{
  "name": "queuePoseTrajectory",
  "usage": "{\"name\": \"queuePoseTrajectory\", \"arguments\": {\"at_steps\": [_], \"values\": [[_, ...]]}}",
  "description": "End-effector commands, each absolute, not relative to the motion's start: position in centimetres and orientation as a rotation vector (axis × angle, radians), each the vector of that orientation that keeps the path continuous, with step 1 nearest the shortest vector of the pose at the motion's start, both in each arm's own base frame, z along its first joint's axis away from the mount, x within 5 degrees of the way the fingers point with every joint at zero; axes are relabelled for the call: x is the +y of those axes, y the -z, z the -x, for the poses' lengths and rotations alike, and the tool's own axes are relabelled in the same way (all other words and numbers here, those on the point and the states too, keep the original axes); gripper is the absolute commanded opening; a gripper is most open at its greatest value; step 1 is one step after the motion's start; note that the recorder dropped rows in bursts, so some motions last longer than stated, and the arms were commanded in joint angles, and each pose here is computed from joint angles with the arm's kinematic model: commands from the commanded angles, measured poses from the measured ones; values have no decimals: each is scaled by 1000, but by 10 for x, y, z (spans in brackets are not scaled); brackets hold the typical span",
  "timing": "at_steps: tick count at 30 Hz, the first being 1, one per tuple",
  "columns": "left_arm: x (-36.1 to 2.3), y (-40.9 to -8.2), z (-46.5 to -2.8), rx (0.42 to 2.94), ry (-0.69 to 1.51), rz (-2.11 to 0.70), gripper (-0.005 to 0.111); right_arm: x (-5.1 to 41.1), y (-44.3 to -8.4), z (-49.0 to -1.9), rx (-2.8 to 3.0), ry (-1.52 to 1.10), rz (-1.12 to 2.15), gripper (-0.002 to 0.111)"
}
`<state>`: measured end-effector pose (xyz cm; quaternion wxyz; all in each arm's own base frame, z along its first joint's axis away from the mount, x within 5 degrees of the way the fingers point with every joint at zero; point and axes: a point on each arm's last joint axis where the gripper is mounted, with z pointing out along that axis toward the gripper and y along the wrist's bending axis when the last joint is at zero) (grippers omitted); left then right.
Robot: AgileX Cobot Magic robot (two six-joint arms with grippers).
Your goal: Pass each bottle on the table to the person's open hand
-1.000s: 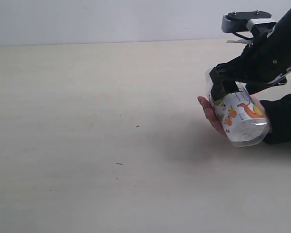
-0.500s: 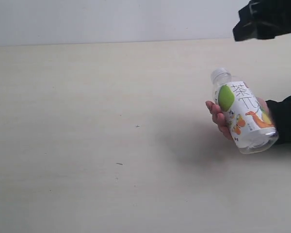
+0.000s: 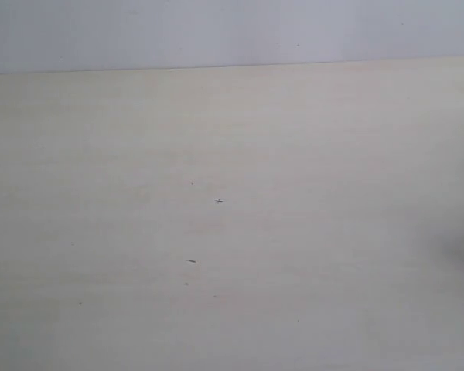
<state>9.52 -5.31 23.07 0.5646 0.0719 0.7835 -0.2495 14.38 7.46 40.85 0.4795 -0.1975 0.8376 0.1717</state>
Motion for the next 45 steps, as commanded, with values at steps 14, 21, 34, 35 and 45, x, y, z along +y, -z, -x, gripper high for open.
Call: {"name": "queuePoseTrajectory", "arguments": {"at_steps": [14, 21, 34, 35, 45], "values": [[-53, -230, -95, 1838, 585, -169, 0, 63, -423, -116, 1944, -422, 478, 0], [-53, -230, -95, 1838, 585, -169, 0, 63, -423, -116, 1942, -422, 477, 0], [-53, -230, -95, 1838, 585, -169, 0, 33, -432, -72, 1678, -212, 489, 0], [-53, -230, -95, 1838, 585, -169, 0, 29, -429, -62, 1578, -210, 463, 0], [-53, -230, -95, 1838, 585, -169, 0, 7, -355, -38, 1340, 78, 284, 0]]}}
